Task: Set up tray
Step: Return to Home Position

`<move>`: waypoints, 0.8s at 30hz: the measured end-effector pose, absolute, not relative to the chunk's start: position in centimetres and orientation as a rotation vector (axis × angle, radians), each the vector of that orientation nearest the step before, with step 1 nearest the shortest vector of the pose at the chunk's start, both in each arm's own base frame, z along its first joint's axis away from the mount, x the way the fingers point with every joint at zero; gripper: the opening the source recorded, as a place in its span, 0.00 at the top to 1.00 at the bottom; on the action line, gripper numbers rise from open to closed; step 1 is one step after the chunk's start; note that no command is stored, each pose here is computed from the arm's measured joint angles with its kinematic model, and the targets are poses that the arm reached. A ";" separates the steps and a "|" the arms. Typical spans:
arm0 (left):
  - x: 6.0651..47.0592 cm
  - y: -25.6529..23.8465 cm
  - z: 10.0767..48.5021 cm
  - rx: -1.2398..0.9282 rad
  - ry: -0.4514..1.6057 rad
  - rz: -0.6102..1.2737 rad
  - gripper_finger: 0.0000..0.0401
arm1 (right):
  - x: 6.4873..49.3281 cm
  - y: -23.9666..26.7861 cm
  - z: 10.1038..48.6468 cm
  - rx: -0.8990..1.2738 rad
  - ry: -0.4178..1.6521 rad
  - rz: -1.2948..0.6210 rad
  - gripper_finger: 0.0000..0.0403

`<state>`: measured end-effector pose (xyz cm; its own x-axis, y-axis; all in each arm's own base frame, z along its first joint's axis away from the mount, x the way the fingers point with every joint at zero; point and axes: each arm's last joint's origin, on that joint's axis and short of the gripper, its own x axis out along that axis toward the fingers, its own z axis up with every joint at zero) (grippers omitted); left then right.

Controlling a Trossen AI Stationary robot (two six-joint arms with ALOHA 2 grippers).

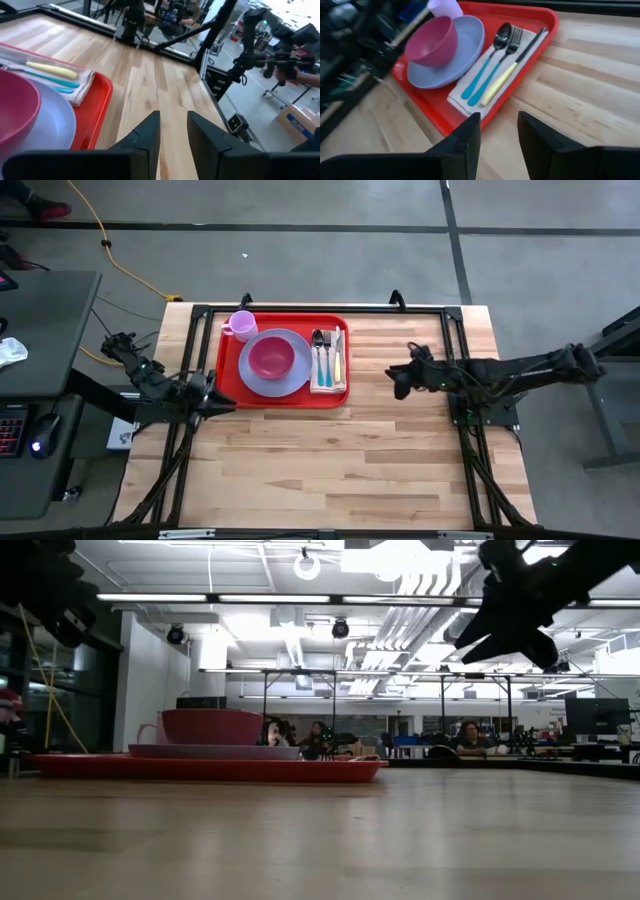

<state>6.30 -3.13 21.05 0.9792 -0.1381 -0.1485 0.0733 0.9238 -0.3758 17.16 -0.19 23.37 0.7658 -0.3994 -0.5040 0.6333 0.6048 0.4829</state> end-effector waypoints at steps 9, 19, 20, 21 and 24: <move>6.3 -3.2 21.2 -0.390 0.162 -0.135 0.68 | 14.7 -0.3 21.9 0.715 0.243 -0.549 0.73; 7.4 -4.2 19.1 -0.341 0.092 -0.176 0.68 | 12.9 -0.4 22.6 0.651 0.146 -0.493 0.73; 7.6 -4.3 18.6 -0.353 0.090 -0.178 0.68 | 12.7 -0.4 22.7 0.645 0.138 -0.489 0.73; 7.7 -4.4 18.1 -0.361 0.090 -0.178 0.68 | 12.6 -0.4 22.9 0.639 0.130 -0.484 0.73; 8.0 -4.6 17.6 -0.390 0.058 -0.195 0.68 | 12.3 -0.5 23.1 0.630 0.109 -0.474 0.73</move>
<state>7.95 -4.61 17.65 0.9797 -0.1996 -0.0193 0.1772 0.9067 -0.3828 12.25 -0.47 23.13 0.8880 -0.3929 -0.2391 0.4578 0.7056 0.5409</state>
